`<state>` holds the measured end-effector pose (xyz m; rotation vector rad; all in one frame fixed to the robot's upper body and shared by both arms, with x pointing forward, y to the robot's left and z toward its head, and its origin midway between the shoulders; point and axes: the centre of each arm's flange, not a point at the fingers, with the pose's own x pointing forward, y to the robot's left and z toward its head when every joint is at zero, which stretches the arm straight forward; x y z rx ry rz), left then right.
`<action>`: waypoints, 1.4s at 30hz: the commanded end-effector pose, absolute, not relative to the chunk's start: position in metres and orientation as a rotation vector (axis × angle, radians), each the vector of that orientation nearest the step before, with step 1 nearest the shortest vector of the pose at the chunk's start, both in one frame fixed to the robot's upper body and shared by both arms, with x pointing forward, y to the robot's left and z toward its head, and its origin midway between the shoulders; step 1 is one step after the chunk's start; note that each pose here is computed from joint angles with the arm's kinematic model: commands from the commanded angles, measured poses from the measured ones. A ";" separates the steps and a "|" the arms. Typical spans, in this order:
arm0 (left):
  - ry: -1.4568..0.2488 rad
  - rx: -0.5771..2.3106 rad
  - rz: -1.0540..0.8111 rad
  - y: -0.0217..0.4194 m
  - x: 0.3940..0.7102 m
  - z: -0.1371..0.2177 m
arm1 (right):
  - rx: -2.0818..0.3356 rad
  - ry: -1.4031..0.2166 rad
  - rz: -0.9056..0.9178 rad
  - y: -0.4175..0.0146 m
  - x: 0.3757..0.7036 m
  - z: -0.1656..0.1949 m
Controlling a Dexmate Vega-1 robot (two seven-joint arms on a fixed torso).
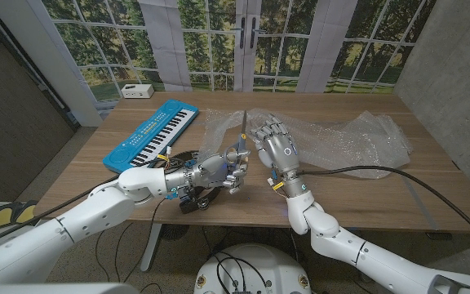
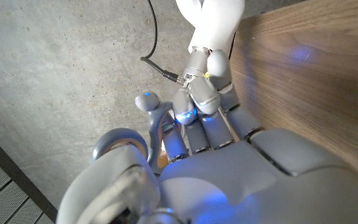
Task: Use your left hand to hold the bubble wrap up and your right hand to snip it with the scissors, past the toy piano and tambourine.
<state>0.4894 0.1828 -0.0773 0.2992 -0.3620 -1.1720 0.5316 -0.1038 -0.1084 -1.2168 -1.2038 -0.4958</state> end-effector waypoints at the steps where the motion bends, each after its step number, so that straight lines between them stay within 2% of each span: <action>1: -0.391 0.315 -1.193 0.183 0.489 -0.074 | -1.175 -1.163 -0.541 -0.104 0.531 -0.110; 15: -0.433 0.362 -1.171 0.186 0.483 -0.066 | -1.187 -1.134 -0.551 -0.098 0.533 -0.112; 32: -0.388 0.309 -1.132 0.193 0.490 -0.079 | -1.166 -1.138 -0.546 -0.094 0.532 -0.109; 42: -0.362 0.341 -1.146 0.190 0.494 -0.077 | -1.056 -1.140 -0.536 -0.096 0.525 -0.101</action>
